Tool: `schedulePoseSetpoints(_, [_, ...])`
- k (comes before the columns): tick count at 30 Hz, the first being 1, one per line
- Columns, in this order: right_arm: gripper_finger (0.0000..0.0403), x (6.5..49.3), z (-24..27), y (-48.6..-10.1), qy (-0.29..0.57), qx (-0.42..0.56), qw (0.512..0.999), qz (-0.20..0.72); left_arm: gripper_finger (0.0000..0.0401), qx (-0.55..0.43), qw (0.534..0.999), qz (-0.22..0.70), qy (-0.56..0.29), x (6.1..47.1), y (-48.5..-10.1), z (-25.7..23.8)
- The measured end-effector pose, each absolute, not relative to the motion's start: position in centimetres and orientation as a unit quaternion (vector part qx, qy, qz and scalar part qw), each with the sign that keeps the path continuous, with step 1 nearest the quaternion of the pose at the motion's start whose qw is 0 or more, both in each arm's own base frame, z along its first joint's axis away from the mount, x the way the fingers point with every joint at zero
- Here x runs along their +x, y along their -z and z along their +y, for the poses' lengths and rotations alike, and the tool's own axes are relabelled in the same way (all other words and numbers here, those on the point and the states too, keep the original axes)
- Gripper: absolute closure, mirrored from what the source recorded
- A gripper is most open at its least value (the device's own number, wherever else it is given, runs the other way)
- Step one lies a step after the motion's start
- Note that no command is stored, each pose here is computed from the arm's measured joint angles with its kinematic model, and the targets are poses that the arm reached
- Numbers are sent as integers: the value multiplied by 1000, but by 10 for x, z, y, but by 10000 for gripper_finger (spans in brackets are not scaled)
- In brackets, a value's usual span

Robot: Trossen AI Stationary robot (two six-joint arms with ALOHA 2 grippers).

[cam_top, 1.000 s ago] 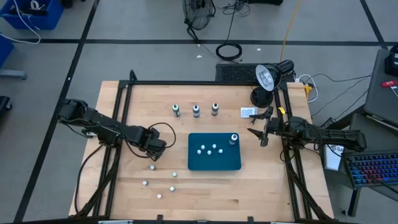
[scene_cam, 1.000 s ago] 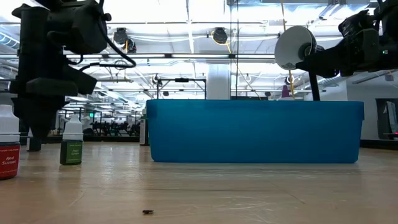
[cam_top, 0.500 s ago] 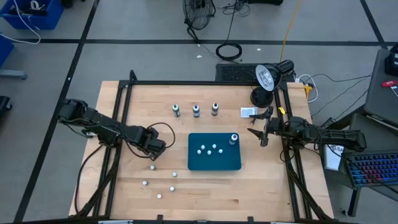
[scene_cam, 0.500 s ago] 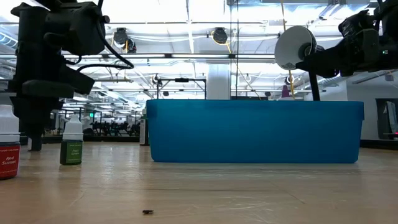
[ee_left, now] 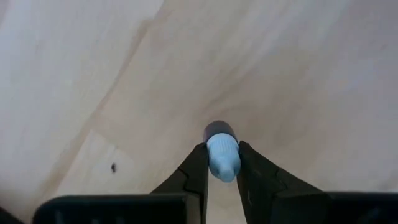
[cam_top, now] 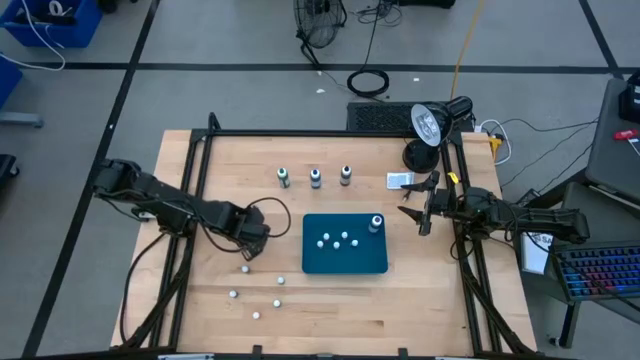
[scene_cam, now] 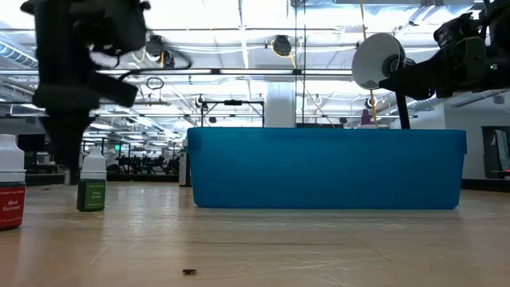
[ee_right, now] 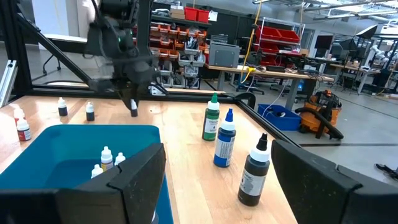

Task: Pick & Place food coloring
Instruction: Put the top small purple food coloring bottle into the blue bin

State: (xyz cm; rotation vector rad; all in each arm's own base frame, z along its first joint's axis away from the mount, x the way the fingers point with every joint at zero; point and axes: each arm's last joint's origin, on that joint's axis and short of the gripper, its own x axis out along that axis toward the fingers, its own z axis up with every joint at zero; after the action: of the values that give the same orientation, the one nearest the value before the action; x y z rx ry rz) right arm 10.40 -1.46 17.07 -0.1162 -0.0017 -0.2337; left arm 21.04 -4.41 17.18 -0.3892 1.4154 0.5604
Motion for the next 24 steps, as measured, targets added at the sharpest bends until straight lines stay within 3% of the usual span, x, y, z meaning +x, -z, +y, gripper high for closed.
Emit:
schedulePoseSetpoints(9, [124, 104, -15, -171, 117, -58, 992, -1, 341, -156, 834, 512, -135, 271, -275, -55])
schedulePoseSetpoints(13, [124, 104, -15, -171, 117, -58, 992, -1, 341, -85, 879, 464, -77, 306, -311, -64])
schedulePoseSetpoints(19, [124, 104, -15, -171, 117, -58, 991, 0, 341, 35, 888, 459, -9, 379, -317, -78])
schedulePoseSetpoints(24, [124, 104, -15, -170, 116, -58, 992, 1, 341, 83, 870, 484, 32, 433, -294, -84])
